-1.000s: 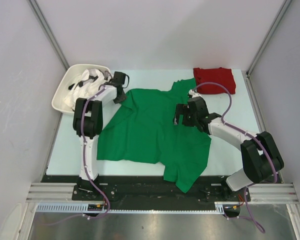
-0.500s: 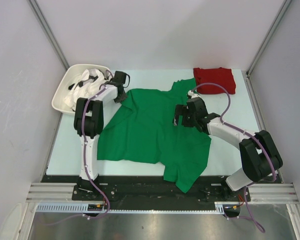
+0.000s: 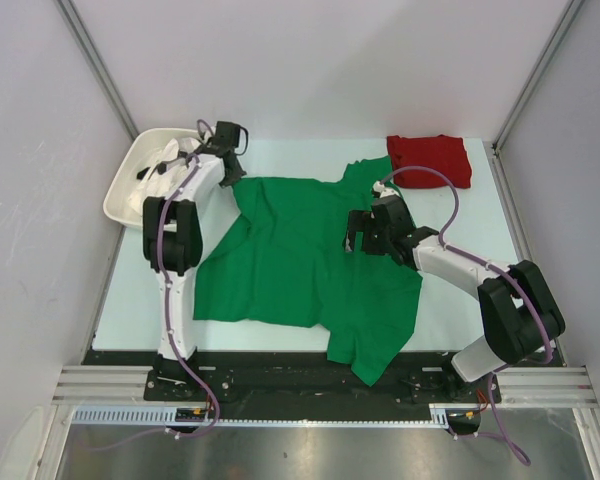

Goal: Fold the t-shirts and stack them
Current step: Flatten the tshirt out

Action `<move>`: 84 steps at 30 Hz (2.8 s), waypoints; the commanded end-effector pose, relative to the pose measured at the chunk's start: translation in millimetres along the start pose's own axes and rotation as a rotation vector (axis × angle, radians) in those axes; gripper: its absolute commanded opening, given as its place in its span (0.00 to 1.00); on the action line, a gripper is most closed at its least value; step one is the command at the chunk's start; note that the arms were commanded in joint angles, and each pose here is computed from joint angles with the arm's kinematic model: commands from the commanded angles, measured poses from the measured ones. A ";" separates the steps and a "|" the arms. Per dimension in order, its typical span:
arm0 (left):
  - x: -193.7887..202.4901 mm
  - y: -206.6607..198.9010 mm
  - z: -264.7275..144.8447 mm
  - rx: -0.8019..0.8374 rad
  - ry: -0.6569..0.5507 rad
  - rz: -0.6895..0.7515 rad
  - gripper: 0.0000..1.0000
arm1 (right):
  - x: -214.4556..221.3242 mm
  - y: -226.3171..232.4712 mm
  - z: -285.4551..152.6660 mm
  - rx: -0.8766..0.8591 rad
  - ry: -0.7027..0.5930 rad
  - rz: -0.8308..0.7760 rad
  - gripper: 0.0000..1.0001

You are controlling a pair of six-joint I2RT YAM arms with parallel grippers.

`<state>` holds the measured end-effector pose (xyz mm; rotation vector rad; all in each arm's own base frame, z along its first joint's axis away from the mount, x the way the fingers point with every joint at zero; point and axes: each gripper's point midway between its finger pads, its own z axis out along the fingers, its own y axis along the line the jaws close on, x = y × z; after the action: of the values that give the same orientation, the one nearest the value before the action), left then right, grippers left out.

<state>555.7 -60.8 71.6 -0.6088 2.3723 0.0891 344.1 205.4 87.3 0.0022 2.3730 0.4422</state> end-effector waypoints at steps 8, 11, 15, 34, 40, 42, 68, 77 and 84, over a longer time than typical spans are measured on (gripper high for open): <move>-57.6 10.2 1.1 -0.013 -0.066 -0.055 0.04 | -6.1 5.3 3.2 -0.017 -0.030 0.001 1.00; -69.4 10.9 4.2 -0.013 -0.090 -0.053 0.20 | -5.3 5.4 5.2 -0.018 -0.028 0.004 1.00; -91.3 8.3 3.7 0.011 -0.151 -0.045 0.73 | -4.4 7.3 7.6 -0.025 -0.026 0.011 1.00; 7.1 3.7 -112.1 0.225 -0.090 -0.118 1.00 | -91.6 -51.8 -65.8 0.091 -0.273 0.134 1.00; 68.9 -12.7 -170.4 0.467 0.005 -0.112 1.00 | -113.1 -105.2 -73.4 0.174 -0.286 0.310 1.00; 86.8 -9.0 -190.7 0.536 0.014 -0.122 1.00 | -107.8 -111.6 -63.9 0.149 -0.237 0.377 1.00; 206.4 7.1 -211.9 0.666 0.159 -0.029 1.00 | -198.1 -51.8 73.2 -0.388 -0.233 0.445 1.00; 209.8 0.8 -199.2 0.655 0.179 0.003 0.99 | -253.2 -2.4 134.5 -0.364 -0.203 0.323 1.00; 203.1 -4.8 -197.6 0.656 0.163 0.013 0.99 | -258.1 6.6 175.4 -0.300 -0.193 0.292 1.00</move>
<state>287.7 -179.3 73.3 -0.3304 2.4332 -0.6805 647.8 235.3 158.2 0.2242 2.0286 0.9696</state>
